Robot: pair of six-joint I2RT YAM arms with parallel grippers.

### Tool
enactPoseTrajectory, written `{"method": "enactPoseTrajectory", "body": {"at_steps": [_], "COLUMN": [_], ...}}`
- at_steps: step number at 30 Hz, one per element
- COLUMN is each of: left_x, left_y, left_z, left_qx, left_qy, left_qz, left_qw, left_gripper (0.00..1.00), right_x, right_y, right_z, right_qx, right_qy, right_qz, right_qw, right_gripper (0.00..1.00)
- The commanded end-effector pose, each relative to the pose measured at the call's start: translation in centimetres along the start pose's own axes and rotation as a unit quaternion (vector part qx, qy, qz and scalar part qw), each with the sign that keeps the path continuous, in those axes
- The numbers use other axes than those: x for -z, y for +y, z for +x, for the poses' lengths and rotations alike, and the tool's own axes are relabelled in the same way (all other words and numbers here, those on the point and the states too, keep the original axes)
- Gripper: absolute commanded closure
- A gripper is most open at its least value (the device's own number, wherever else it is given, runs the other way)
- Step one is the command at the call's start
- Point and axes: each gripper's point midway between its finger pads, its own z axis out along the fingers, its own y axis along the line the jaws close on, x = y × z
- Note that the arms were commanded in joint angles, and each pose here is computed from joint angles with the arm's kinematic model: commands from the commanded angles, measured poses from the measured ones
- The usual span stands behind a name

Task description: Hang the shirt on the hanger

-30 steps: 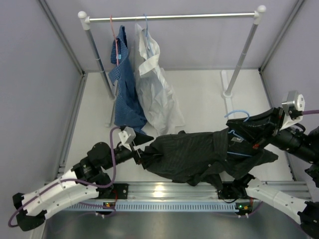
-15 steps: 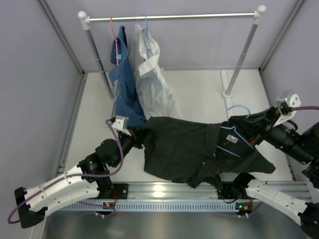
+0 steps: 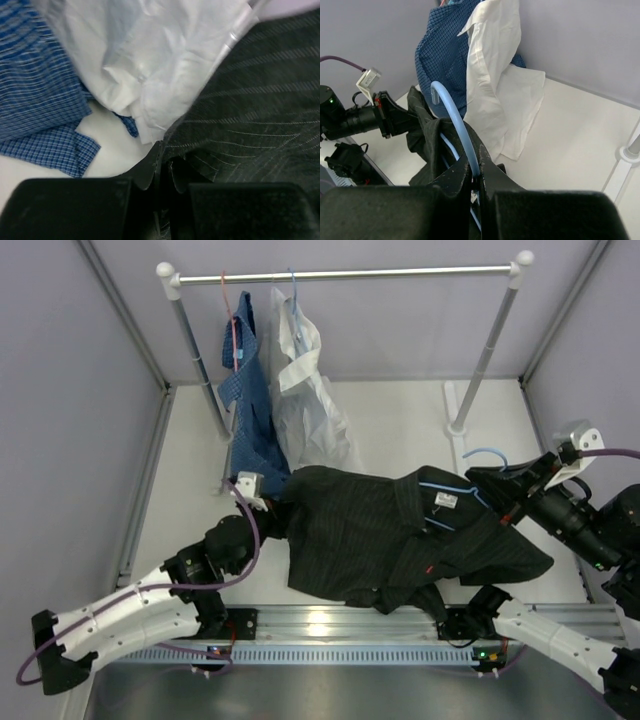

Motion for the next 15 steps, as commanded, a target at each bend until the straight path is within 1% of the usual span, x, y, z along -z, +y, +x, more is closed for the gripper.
{"method": "enactPoseTrajectory", "body": {"at_steps": [1,2,4,5,6,7,8,9,10,11,12,13,15], "left_x": [0.8,1.3,2.3,3.1,3.6,4.2,4.5,4.9,4.9,5.0,5.5,5.6,6.0], "left_y": [-5.0,-5.8,-7.3,-8.0,-8.4,-9.1,-9.1,-8.7,-7.9,-7.7,-7.8,-7.9,-8.9], "left_z": [-3.8,-5.1,-6.0,-7.5,-8.1,-8.6,-9.1,-10.0,-10.7,-11.0,-12.1,-12.2,-12.5], "left_qx": [-0.022,-0.024,-0.047,-0.048,-0.062,-0.068,-0.071,-0.076,-0.077,-0.081,-0.087,-0.093,-0.108], "left_qy": [-0.026,-0.037,-0.043,-0.059,-0.065,-0.066,-0.068,-0.061,-0.064,-0.062,-0.07,-0.066,-0.064], "left_qz": [0.11,0.131,0.178,0.194,0.207,0.228,0.227,0.212,0.187,0.18,0.181,0.181,0.207], "left_qw": [0.993,0.99,0.982,0.978,0.974,0.969,0.969,0.972,0.977,0.978,0.977,0.977,0.97], "left_gripper": [0.91,0.91,0.91,0.9,0.86,0.8,0.72,0.62,0.26,0.17,0.15,0.11,0.1], "right_x": [-0.8,-0.9,-1.4,-1.5,-1.6,-1.7,-1.7,-1.9,-1.9,-1.9,-1.8,-1.8,-1.7], "right_y": [1.0,1.2,2.0,2.2,2.4,2.5,2.5,2.4,2.3,2.2,2.4,2.5,2.6], "right_z": [-0.8,-0.6,0.1,0.2,0.5,0.6,0.6,0.8,0.8,0.8,0.7,0.7,0.5], "right_qx": [-0.004,-0.004,0.0,0.0,0.001,0.002,0.003,0.004,0.003,0.002,0.001,0.0,0.0], "right_qy": [-0.006,-0.004,0.009,0.01,0.014,0.016,0.015,0.019,0.017,0.016,0.013,0.013,0.008], "right_qz": [-0.023,-0.028,-0.053,-0.058,-0.066,-0.068,-0.068,-0.065,-0.063,-0.061,-0.066,-0.068,-0.07], "right_qw": [1.0,1.0,0.999,0.998,0.998,0.998,0.998,0.998,0.998,0.998,0.998,0.998,0.998], "right_gripper": [1.0,1.0,1.0,1.0,1.0,1.0,1.0,1.0,1.0,1.0,1.0,1.0,1.0]}}
